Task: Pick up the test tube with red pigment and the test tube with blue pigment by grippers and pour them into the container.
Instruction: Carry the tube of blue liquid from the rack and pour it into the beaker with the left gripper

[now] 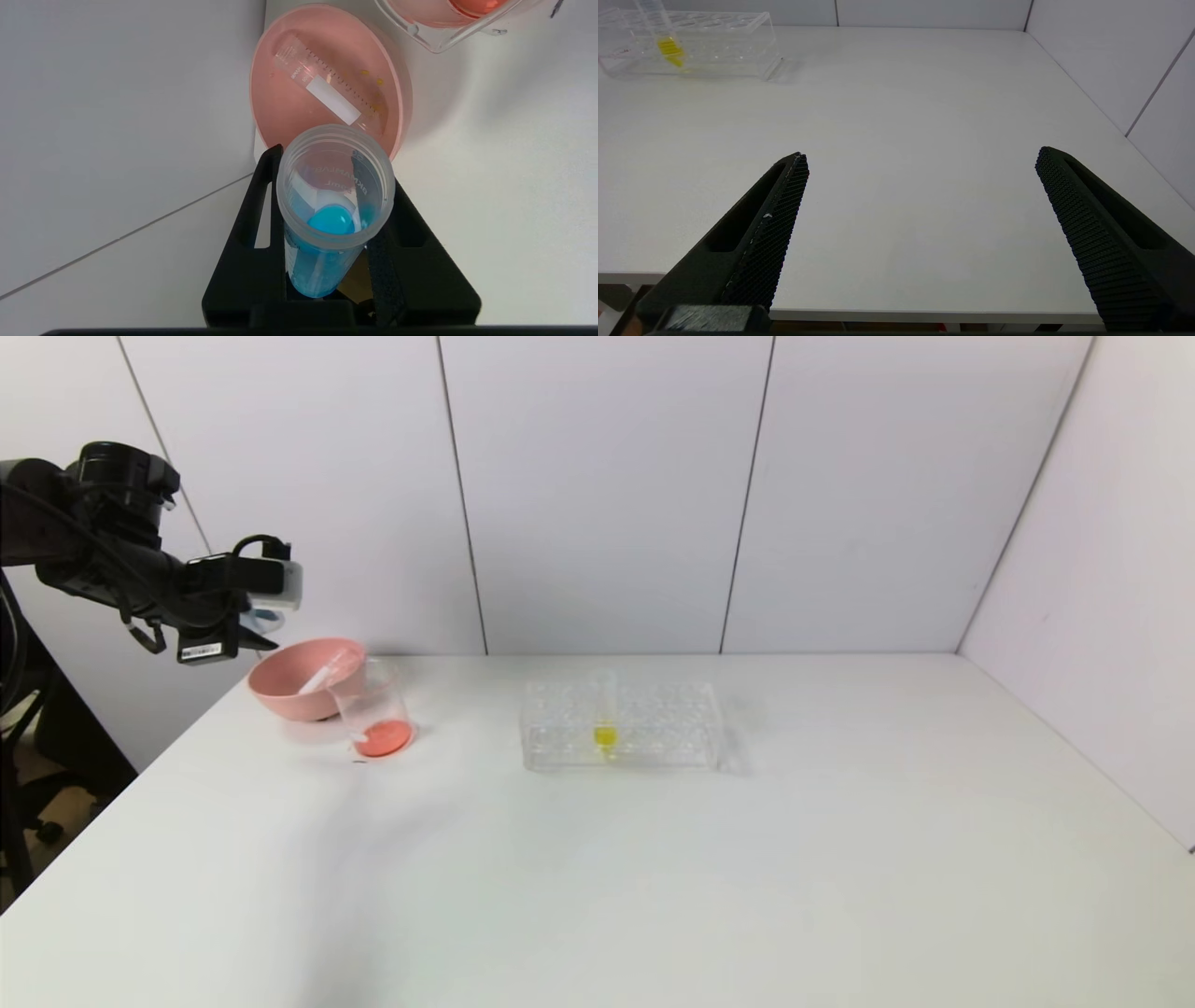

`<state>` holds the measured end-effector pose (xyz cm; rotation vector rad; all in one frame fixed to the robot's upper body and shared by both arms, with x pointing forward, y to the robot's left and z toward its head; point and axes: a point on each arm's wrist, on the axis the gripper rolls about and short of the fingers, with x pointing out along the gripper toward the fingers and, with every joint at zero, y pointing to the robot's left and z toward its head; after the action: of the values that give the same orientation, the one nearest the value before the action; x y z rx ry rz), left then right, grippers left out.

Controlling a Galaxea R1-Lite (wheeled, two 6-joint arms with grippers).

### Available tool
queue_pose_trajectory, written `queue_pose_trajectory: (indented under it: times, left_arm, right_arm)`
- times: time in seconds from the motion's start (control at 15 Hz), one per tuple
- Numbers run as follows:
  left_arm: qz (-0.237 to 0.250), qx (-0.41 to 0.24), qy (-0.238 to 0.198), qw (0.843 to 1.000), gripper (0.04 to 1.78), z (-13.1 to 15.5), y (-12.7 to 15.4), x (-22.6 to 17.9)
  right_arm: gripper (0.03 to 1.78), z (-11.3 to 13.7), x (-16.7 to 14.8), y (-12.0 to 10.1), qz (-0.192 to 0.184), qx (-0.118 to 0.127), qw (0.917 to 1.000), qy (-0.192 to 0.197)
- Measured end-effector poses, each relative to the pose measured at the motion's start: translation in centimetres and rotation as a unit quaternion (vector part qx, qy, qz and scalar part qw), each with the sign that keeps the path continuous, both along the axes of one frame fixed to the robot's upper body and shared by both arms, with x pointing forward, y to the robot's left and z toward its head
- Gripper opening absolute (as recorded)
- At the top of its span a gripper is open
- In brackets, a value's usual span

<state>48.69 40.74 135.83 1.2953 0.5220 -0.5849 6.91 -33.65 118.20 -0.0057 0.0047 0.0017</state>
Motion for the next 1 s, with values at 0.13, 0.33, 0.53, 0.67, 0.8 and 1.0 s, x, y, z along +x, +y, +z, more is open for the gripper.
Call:
queue_pose_trajectory:
  times: [0.13,0.33,0.53,0.67,0.8,1.0]
  left_arm:
    - [0.000,-0.001,0.008,1.000,0.50,0.0,0.0,-0.2]
    - [-0.002,-0.006,0.015,1.000,0.50,0.1,-0.1,-0.4]
    - [-0.002,-0.016,0.037,0.999,0.50,0.1,-0.4,-0.9]
    - [0.000,-0.024,0.060,0.998,0.50,-0.1,-0.5,-1.3]
    - [0.005,-0.032,0.069,0.997,0.50,-0.2,-0.5,-1.5]
    - [0.008,-0.035,0.077,0.996,0.50,-0.2,-0.6,-1.7]
  right_arm:
    - [1.78,0.0,0.0,0.0,0.000,0.000,1.0000,0.000]
    - [1.77,0.0,0.0,0.0,0.000,0.000,1.0000,0.000]
    - [1.77,0.0,0.0,0.0,0.000,0.000,1.0000,0.000]
    - [1.77,0.0,0.0,0.0,0.000,0.000,1.0000,0.000]
    - [1.78,0.0,0.0,0.0,0.000,0.000,1.0000,0.000]
    - [1.77,0.0,0.0,0.0,0.000,0.000,1.0000,0.000]
